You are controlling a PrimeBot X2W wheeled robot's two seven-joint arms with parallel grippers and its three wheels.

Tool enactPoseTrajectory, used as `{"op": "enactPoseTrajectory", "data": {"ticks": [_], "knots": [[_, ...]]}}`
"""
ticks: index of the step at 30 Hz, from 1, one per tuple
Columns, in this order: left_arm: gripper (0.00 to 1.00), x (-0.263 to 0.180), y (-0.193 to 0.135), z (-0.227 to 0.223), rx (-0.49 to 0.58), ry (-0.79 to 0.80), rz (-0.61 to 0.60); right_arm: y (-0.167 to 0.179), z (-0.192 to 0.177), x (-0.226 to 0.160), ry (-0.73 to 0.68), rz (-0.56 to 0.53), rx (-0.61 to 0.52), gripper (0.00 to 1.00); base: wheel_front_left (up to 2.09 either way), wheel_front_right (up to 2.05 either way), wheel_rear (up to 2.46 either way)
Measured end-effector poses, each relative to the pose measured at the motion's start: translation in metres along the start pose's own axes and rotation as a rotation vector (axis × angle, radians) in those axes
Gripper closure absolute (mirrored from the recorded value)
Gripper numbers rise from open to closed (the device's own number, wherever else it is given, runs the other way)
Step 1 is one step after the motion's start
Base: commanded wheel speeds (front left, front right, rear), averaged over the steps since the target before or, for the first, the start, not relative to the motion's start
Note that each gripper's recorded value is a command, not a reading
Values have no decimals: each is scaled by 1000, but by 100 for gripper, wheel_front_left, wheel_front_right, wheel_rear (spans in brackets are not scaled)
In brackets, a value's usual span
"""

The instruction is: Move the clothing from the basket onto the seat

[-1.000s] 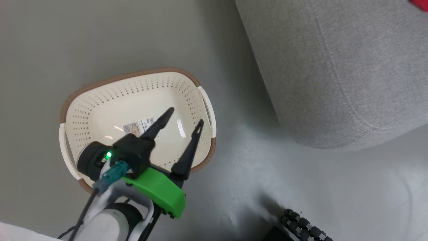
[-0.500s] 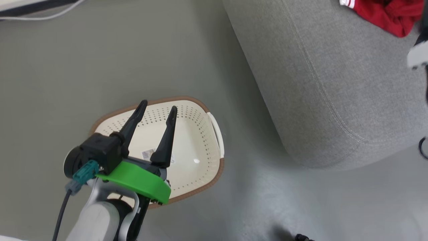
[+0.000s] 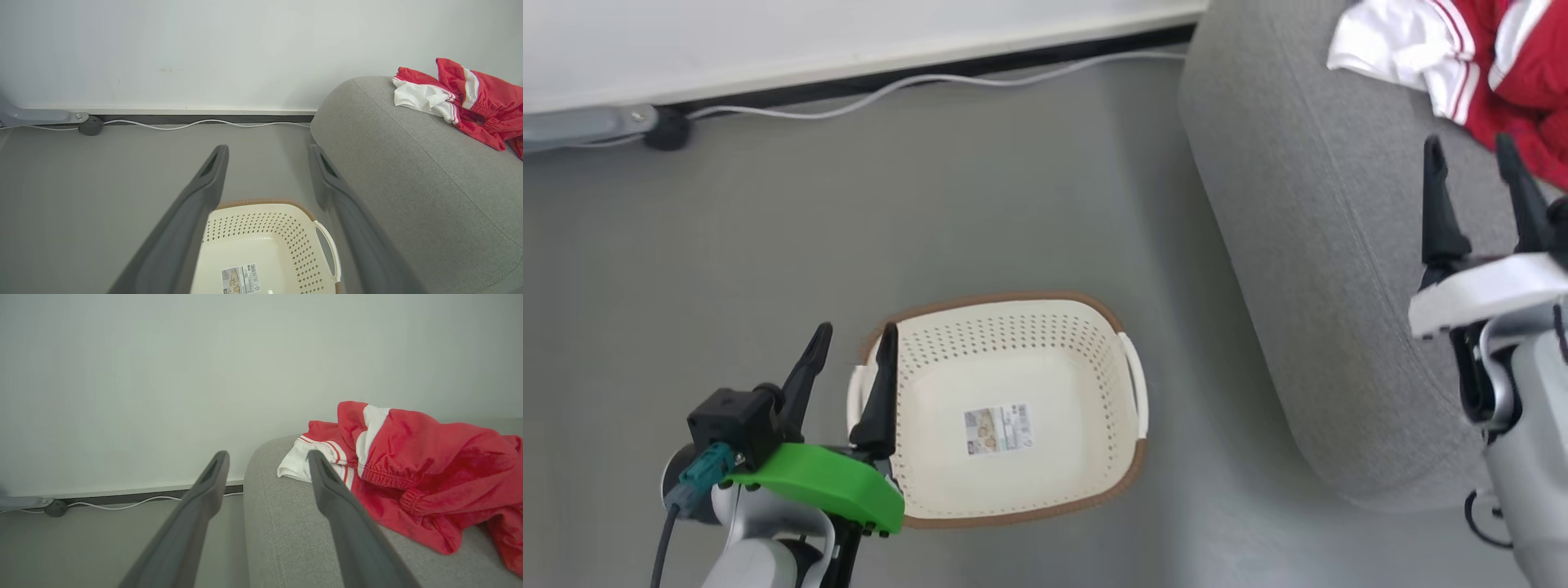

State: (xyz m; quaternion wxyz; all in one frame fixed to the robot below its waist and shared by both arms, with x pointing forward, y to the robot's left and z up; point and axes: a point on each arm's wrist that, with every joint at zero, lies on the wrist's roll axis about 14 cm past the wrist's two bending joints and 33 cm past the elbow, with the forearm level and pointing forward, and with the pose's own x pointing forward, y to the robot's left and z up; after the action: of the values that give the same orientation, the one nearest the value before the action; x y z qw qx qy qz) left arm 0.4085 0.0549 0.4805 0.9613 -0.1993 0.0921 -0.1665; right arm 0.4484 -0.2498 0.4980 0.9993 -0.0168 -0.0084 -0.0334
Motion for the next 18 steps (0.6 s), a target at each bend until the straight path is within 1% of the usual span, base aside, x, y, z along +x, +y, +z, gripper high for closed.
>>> {"op": "enactPoseTrajectory", "data": {"ticks": [2, 6, 7, 10, 13, 18], "knots": [[0, -5, 4, 1, 5, -1, 18, 5, -2, -4, 4, 6, 5, 0, 0, 0, 0], [0, -25, 25, 13, 44, -41, 96, 30, -4, -18, 9, 36, 53, 0, 0, 0, 0], [0, -40, 39, 17, 63, -51, 146, 45, -4, -26, 8, 62, 79, 0, 0, 0, 0], [0, -65, 57, 16, 77, -53, 218, 71, -3, -40, 11, 115, 111, 0, 0, 0, 0], [0, -85, 62, 18, 82, -69, 250, 90, -1, -56, 10, 152, 135, 0, 0, 0, 0], [0, -106, 63, 31, 78, -128, 275, 103, 6, -77, -8, 184, 129, 0, 0, 0, 0]]}}
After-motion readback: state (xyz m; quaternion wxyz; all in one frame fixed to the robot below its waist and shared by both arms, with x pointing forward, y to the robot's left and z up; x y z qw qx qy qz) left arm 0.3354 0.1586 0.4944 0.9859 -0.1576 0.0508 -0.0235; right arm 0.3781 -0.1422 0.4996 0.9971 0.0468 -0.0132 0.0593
